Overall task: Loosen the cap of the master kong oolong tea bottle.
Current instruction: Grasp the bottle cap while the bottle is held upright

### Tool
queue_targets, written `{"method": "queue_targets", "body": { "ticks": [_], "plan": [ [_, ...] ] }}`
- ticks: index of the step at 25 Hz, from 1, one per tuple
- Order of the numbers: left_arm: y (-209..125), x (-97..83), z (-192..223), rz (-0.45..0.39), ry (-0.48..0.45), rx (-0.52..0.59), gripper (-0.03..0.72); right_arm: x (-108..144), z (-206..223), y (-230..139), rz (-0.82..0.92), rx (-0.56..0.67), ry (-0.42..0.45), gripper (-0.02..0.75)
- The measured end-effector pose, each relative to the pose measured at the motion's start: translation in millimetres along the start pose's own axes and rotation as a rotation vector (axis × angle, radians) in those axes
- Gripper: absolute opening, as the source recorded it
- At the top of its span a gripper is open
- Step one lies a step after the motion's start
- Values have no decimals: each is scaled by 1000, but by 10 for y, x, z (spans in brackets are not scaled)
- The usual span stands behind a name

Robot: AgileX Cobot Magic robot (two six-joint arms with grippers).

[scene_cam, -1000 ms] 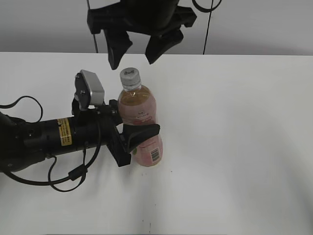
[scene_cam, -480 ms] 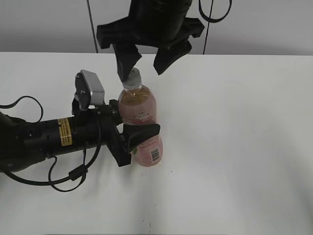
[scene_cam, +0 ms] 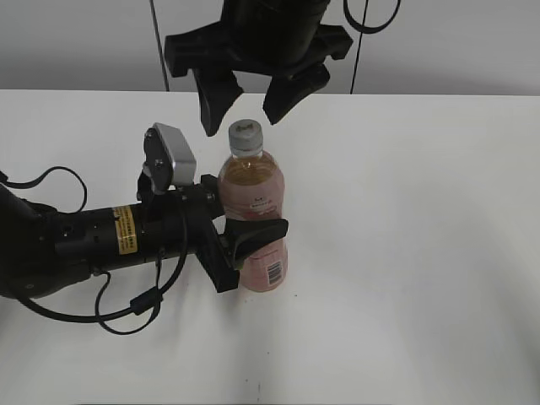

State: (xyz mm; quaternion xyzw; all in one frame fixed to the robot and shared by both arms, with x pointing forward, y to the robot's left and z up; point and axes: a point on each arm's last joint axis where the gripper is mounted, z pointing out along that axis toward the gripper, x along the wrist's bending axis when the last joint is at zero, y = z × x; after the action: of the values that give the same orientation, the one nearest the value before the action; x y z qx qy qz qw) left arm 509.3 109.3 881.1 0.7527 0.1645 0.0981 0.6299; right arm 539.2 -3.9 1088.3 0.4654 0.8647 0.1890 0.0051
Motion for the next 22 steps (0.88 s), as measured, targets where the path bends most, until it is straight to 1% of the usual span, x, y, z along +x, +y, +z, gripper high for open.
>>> {"method": "queue_targets", "body": {
  "ticks": [11, 13, 14, 16, 18, 19, 22],
  "plan": [
    [0, 4, 0, -2, 4, 0, 385, -3, 42, -36, 6, 21, 6, 533],
    [0, 4, 0, -2, 5, 0, 385, 2, 42, -37, 8, 22, 11, 515],
    [0, 5, 0, -2, 5, 0, 385, 2, 42, -37, 8, 22, 11, 490],
    [0, 5, 0, -2, 6, -1, 385, 2, 42, -37, 8, 22, 11, 411],
    [0, 5, 0, -2, 6, 0, 385, -2, 44, -39, 0, 23, 7, 287],
    [1, 6, 0, -3, 7, -1, 385, -2, 44, -39, -6, 23, 7, 269],
    [1, 7, 0, -3, 8, -1, 385, -4, 44, -39, -59, 22, 5, 269]
  ]
}}
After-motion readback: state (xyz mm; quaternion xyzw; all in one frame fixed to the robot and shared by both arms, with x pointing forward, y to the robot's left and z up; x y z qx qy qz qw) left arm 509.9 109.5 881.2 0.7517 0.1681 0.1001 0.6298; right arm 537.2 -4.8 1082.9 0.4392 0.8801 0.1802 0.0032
